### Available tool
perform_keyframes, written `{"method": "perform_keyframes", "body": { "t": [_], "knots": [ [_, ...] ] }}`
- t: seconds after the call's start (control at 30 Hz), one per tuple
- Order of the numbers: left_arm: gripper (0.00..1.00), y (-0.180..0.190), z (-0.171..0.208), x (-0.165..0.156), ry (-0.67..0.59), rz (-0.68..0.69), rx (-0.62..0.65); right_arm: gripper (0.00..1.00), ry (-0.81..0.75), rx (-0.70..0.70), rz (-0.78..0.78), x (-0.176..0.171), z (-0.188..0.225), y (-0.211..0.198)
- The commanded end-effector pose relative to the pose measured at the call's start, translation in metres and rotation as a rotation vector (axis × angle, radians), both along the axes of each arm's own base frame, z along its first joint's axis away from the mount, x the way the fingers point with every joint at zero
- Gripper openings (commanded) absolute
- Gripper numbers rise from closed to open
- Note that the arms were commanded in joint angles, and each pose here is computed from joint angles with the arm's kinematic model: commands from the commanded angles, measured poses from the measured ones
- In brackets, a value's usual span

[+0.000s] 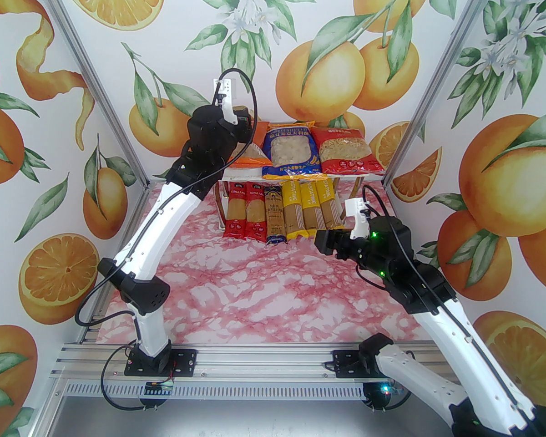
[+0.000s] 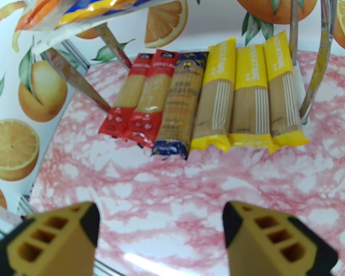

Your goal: Place and organize the pasta boxes and bags onto the shelf

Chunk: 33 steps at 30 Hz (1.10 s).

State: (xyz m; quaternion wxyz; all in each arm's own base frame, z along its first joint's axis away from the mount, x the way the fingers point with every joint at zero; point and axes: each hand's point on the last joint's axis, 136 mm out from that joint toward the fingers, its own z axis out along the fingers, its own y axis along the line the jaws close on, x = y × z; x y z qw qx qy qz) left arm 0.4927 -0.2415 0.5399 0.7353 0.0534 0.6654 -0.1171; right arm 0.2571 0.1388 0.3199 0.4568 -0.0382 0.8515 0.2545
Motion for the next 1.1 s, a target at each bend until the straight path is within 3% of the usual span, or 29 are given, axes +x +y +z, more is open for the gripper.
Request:
{"method": "perform_keyframes", "body": {
  "t": [0.0, 0.33, 0.63, 0.8, 1.07],
  "knots": [
    [0.0, -0.008, -0.009, 0.021, -0.053, 0.014, 0.069, 0.75, -0.008, 0.014, -0.021, -0.003, 0.008, -0.005],
    [0.0, -0.01, -0.055, 0.058, 0.029, 0.04, 0.148, 0.75, 0.0, 0.004, -0.035, -0.003, 0.005, -0.008],
    [0.0, -0.01, -0.105, 0.058, 0.166, 0.043, 0.127, 0.75, 0.014, 0.009, -0.044, -0.003, -0.001, -0.008],
    [0.17, 0.004, -0.134, 0.053, 0.242, 0.099, 0.118, 0.75, 0.022, 0.019, -0.049, -0.004, -0.003, -0.009],
    [0.32, -0.004, -0.158, 0.048, 0.248, 0.037, 0.139, 0.75, 0.029, 0.04, -0.049, -0.004, -0.002, -0.007]
  ]
}}
